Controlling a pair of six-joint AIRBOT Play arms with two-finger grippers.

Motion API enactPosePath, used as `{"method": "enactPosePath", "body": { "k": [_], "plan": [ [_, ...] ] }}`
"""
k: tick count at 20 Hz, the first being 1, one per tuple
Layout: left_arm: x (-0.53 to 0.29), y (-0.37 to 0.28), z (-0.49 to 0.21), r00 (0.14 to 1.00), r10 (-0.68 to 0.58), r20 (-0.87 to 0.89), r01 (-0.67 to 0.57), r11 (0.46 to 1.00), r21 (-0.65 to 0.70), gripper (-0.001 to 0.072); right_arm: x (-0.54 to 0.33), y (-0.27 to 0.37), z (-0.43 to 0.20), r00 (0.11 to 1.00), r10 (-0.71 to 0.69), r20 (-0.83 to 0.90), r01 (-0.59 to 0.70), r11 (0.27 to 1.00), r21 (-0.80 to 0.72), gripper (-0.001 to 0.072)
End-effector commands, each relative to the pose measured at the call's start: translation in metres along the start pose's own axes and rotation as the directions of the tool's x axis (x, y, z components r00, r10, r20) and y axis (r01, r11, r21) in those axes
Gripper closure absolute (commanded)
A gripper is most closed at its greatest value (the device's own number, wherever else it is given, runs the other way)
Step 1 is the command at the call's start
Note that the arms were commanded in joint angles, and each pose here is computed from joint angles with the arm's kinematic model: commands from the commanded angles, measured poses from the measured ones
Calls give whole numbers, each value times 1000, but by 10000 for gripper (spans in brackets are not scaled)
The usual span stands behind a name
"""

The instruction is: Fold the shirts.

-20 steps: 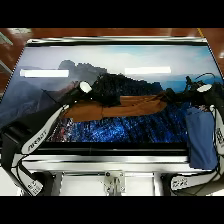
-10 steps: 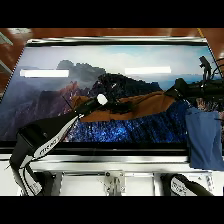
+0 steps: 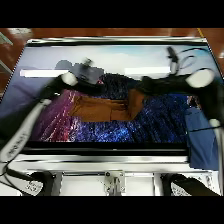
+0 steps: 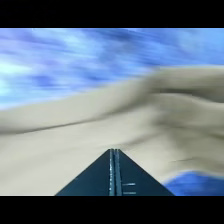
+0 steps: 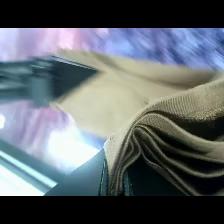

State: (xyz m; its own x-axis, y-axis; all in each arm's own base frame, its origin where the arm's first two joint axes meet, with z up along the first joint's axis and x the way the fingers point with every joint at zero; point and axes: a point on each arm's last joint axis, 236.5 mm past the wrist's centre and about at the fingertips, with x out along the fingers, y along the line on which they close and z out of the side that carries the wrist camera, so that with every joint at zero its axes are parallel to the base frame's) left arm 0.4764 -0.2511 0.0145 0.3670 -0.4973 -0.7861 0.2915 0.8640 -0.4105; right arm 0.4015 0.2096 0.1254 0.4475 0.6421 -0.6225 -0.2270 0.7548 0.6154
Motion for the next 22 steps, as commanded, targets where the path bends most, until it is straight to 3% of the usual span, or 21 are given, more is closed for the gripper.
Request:
{"method": "enactPosePath", "body": {
  "k": [1, 4, 5, 7, 10, 14, 16, 18, 19, 20, 22],
  "plan": [
    [-149, 147, 11, 946, 321, 33, -316, 943, -107, 671, 90, 64, -3, 988, 105, 109, -107, 994, 4, 649],
    [-247, 190, 11, 910, 389, 145, -339, 898, -281, 670, 183, 91, -49, 984, 146, 100, -159, 977, 140, 648],
    [-267, 193, 8, 905, 390, 169, -324, 891, -319, 670, 213, 97, -65, 984, 153, 87, -168, 964, 204, 606],
    [-286, 193, -1, 902, 396, 171, -323, 882, -343, 670, 254, 114, -89, 979, 200, 33, -200, 929, 312, 136],
    [-278, 182, -11, 922, 368, 121, -317, 896, -311, 670, 255, 126, -101, 956, 274, -105, -248, 946, 208, 119],
    [-257, 161, -11, 937, 333, 104, -299, 920, -252, 670, 189, 71, -94, 911, 228, -343, -201, 973, 111, 121],
    [-251, 153, -11, 942, 320, 98, -293, 931, -218, 670, 143, 11, -92, 887, 65, -457, -67, 998, 12, 120],
    [-248, 148, -11, 946, 312, 93, -289, 937, -197, 670, 93, -70, -80, 849, -173, -498, 157, 985, -75, 117],
    [-247, 145, -11, 948, 306, 93, -284, 939, -194, 670, 70, -117, -76, 809, -292, -510, 294, 953, -78, 12],
    [-246, 143, -11, 949, 300, 94, -278, 941, -193, 670, 53, -155, -77, 775, -347, -529, 405, 914, -6, 13],
    [-243, 136, -9, 956, 278, 98, -256, 948, -189, 670, 57, -178, -89, 805, -248, -539, 391, 905, 167, 13]
  ]
}}
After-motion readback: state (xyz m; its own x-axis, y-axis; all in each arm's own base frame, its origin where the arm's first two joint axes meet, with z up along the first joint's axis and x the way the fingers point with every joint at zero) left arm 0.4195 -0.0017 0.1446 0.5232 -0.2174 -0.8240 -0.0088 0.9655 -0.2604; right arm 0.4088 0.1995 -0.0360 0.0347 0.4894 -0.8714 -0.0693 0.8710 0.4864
